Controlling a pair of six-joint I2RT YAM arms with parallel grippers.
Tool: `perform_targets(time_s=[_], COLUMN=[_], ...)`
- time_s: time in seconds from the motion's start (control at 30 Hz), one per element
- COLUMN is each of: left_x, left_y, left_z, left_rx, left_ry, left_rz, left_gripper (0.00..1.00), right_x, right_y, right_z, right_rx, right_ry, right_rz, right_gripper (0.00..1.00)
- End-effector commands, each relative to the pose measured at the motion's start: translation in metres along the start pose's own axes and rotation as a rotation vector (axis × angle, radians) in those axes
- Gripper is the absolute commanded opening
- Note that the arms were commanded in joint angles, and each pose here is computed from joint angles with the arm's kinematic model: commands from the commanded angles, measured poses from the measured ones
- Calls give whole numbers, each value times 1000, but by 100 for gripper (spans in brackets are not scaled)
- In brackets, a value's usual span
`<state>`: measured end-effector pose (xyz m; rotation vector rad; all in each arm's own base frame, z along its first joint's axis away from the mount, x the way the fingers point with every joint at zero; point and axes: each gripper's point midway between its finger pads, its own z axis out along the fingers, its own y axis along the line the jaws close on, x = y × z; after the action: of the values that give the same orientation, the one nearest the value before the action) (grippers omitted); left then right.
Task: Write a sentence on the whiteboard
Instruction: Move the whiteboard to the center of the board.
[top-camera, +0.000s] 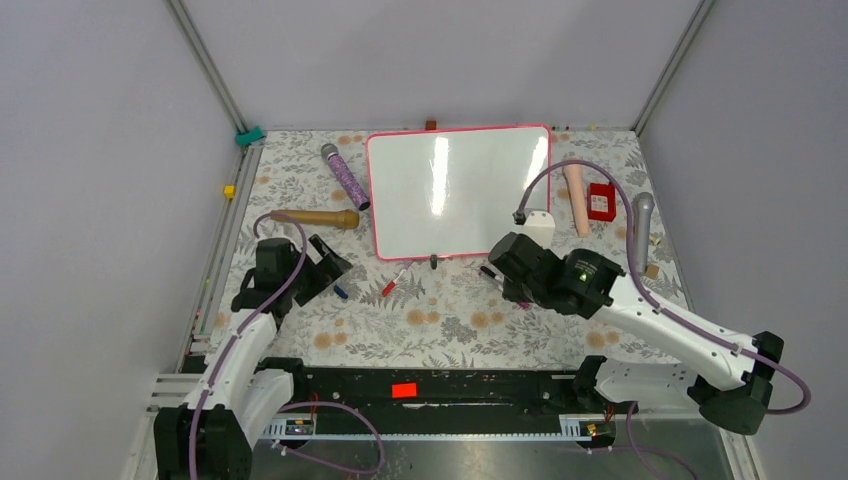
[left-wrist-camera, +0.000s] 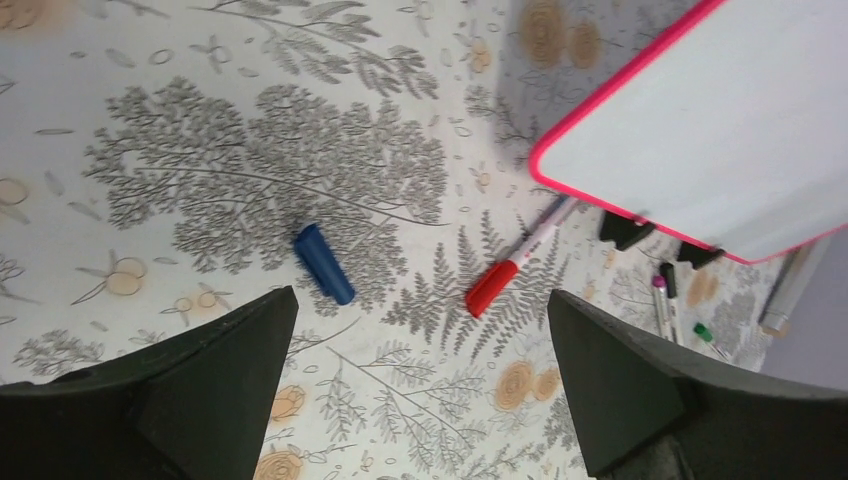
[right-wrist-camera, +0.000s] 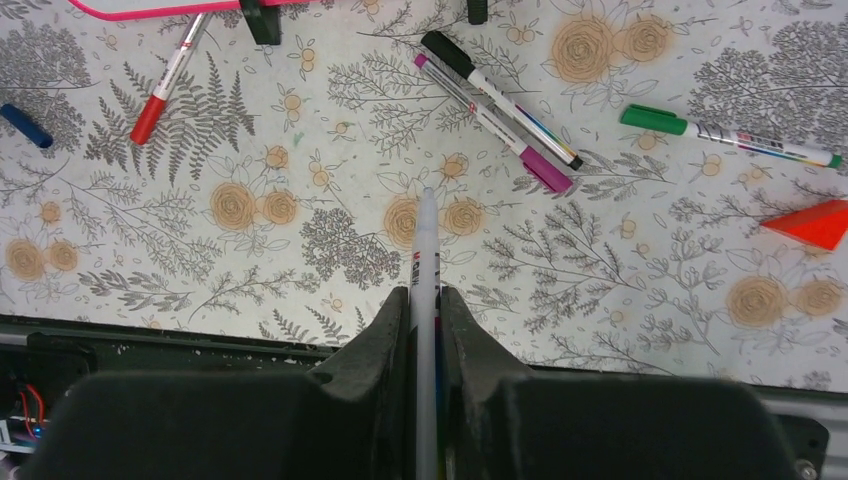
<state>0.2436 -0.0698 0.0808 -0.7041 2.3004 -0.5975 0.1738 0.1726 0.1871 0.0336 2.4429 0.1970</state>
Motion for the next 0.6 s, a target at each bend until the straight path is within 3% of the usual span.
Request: perform_targets(time_s=[0.0,0.13,0.33,0.57], left_x=[-16,-18,-45,-88], left_y=[-48,-77,-93,-128], left_z=[-12,-25,-45,-57], left_rx=[214,376,350,387], left_ry=[-22,-30,-87,-160], left_rz=[70,115,228,381], left_gripper=[99,99,99,99], right_x=[-9,-10,-3,-25], right_y=[-13,-14,5,25], right_z=[-17,-25,-24,-32], right_rx=[97,112,-63,-254], right_ry=[34,69,72,-104], right_rz=[-21,-73,-162,-143], right_gripper=[0,0,0,0])
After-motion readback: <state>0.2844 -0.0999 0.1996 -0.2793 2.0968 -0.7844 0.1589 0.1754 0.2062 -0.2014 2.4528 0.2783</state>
